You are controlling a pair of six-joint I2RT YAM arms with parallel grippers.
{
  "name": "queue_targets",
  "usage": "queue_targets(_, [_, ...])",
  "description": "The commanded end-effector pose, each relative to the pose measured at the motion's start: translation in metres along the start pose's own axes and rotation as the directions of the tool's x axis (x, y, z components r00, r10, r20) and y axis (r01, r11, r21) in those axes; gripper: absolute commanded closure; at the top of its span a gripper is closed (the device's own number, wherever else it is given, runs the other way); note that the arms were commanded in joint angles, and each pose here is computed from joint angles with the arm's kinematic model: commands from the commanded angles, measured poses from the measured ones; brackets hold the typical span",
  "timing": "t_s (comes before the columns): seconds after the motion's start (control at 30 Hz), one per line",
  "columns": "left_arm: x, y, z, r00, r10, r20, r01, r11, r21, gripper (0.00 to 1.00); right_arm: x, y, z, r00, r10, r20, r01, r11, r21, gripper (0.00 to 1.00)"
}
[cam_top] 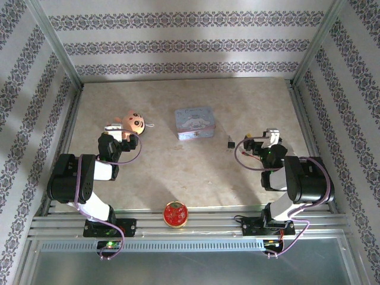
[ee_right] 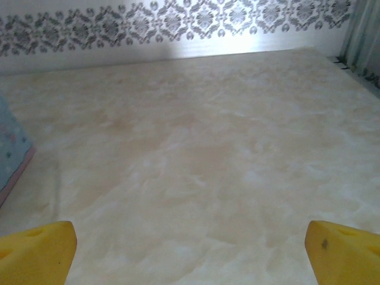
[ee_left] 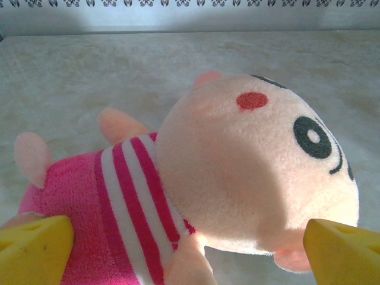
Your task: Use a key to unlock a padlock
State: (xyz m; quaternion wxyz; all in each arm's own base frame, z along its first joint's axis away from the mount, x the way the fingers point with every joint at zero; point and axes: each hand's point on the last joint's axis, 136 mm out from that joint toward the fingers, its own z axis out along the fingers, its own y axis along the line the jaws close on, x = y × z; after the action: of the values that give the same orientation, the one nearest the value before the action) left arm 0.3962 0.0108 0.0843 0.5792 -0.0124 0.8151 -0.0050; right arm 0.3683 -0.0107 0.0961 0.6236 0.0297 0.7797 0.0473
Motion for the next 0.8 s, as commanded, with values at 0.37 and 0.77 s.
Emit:
queue_targets(0.37, [-0.005, -0.010, 0.002, 1.000, 0.011, 0.001, -0.011, 0.998, 0.066, 0.01, -0.010, 0.037, 0.020, 0.996, -0.069, -0.055, 0.058, 0.983, -0.172, 0.02])
queue_targets(0.77, [-0.005, -0.011, 0.002, 1.000, 0.012, 0.002, -0.013, 0.997, 0.070, 0.01, -0.010, 0.036, 0.020, 0.996, -0.067, -0.057, 0.057, 0.984, -0.168, 0.02])
